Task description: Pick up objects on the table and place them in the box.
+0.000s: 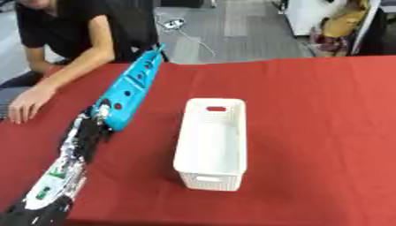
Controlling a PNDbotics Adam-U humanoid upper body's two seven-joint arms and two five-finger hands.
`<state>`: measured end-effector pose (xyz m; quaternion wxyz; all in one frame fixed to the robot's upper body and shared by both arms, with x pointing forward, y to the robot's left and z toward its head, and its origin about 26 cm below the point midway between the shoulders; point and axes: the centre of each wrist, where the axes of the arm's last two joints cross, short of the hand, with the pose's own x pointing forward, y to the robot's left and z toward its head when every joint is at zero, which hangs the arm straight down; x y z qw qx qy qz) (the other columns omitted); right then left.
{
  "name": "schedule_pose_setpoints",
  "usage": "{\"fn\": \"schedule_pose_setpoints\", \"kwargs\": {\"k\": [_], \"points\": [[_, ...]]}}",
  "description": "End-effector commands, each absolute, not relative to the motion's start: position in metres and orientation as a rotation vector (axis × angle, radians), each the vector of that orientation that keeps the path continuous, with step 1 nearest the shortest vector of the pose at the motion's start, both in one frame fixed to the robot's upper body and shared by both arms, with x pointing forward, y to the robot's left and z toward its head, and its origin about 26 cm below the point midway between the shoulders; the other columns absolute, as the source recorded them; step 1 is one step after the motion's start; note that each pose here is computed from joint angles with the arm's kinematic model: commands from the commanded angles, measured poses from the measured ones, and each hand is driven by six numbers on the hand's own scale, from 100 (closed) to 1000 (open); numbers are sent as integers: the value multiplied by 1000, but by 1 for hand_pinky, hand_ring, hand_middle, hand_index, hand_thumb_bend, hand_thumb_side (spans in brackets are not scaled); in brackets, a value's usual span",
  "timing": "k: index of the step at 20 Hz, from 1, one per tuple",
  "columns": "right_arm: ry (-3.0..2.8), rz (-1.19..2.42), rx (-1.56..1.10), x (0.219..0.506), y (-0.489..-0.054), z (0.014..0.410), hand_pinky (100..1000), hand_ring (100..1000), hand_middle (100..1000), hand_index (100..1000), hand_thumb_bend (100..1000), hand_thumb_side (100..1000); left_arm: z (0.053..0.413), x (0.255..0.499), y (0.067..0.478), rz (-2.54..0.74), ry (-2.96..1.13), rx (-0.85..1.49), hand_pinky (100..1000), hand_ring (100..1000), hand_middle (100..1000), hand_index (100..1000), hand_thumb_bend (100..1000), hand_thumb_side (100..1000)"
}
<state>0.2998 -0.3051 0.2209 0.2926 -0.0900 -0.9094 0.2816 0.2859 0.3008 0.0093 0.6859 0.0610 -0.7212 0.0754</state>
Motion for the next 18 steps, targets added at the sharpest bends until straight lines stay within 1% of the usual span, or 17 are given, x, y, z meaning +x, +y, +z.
{"fn": "schedule_pose_setpoints", "kwargs": {"k": [1,2,3,4,6,12,18], "points": [[-2444,779,-248,298,-304,229,814,879,863,996,100,918,29,291,300,51,-1676,155,100,100,100,121,100,437],[-2444,780,-248,298,-304,229,814,879,863,996,100,918,32,291,298,15,-1685,168,100,100,100,123,100,502],[-2444,780,-248,298,-304,229,814,879,863,996,100,918,36,292,296,-29,-1696,187,100,100,100,123,100,502],[-2443,780,-249,298,-304,229,814,879,863,997,100,918,40,292,295,-72,-1708,209,100,100,100,123,100,540],[-2441,782,-251,298,-305,229,814,879,863,997,100,918,50,294,291,-170,-1735,273,100,100,100,125,100,575],[-2431,788,-253,297,-306,228,814,879,863,996,100,919,74,302,283,-384,-1762,419,100,100,100,128,100,615],[-2426,794,-249,297,-305,227,815,880,864,997,100,918,90,314,278,-537,-1763,472,100,100,100,129,100,617]]}}
